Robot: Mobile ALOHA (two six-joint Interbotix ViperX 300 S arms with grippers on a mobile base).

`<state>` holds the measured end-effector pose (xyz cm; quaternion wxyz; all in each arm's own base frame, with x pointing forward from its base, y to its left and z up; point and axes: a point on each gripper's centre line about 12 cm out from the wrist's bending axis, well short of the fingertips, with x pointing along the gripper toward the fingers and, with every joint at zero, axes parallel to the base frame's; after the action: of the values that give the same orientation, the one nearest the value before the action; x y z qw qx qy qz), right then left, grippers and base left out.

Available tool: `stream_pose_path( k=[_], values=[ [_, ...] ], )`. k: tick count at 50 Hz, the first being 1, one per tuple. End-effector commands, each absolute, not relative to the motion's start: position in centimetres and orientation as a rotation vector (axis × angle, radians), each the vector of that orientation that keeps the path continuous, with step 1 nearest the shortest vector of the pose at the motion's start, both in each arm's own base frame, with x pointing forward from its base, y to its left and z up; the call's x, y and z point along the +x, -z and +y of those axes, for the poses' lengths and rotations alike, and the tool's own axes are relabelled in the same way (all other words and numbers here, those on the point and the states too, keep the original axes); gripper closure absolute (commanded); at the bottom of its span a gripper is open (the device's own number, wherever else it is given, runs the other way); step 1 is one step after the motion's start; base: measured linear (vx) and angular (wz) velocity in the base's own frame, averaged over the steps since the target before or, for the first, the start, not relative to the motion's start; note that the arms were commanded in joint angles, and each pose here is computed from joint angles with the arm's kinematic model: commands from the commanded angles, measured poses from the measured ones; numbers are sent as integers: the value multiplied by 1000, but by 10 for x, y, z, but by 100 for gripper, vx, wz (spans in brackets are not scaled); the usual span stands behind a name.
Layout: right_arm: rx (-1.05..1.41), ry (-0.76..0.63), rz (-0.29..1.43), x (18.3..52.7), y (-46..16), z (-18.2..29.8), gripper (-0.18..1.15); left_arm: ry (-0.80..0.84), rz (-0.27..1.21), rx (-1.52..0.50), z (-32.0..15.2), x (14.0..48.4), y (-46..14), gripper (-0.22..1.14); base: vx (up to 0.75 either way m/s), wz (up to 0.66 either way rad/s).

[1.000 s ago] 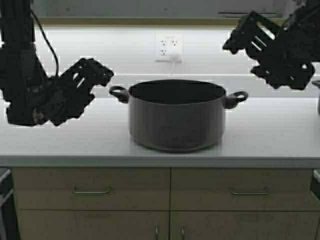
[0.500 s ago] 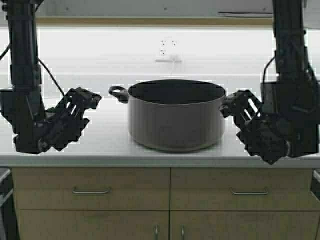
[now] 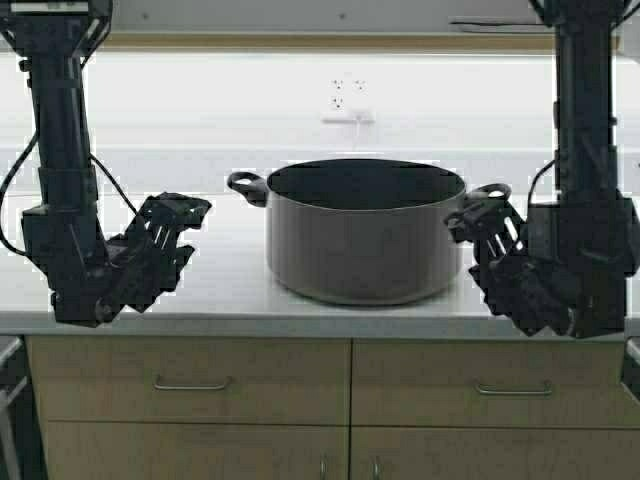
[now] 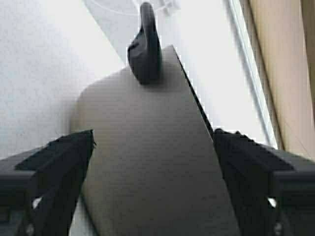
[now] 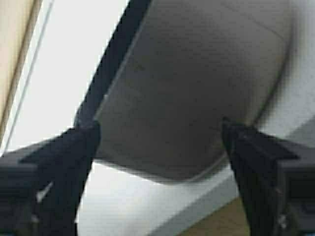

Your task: Open the cabinet, put the pot inside, then close it

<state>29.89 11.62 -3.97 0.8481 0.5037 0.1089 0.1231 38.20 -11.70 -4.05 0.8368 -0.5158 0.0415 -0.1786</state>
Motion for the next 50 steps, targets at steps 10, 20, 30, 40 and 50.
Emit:
stream_pose_path(
  k=[10, 20, 30, 40, 50],
  values=[
    [1079, -279, 195, 313, 48, 121, -7, 391, 39, -1095, -115, 393, 29, -11, 6, -1],
    [1083, -286, 185, 316, 49, 122, -7, 390, 22, -1099, -113, 397, 28, -11, 7, -3],
    [1081, -286, 175, 318, 48, 122, -7, 386, 14, -1102, -110, 399, 27, -11, 6, -4],
    [1082, -290, 156, 318, 43, 122, -7, 383, 9, -1105, -108, 395, 24, -11, 4, -4],
    [1080, -301, 124, 316, 31, 120, -7, 390, -14, -1124, -105, 396, 17, -11, 4, -6]
  ],
)
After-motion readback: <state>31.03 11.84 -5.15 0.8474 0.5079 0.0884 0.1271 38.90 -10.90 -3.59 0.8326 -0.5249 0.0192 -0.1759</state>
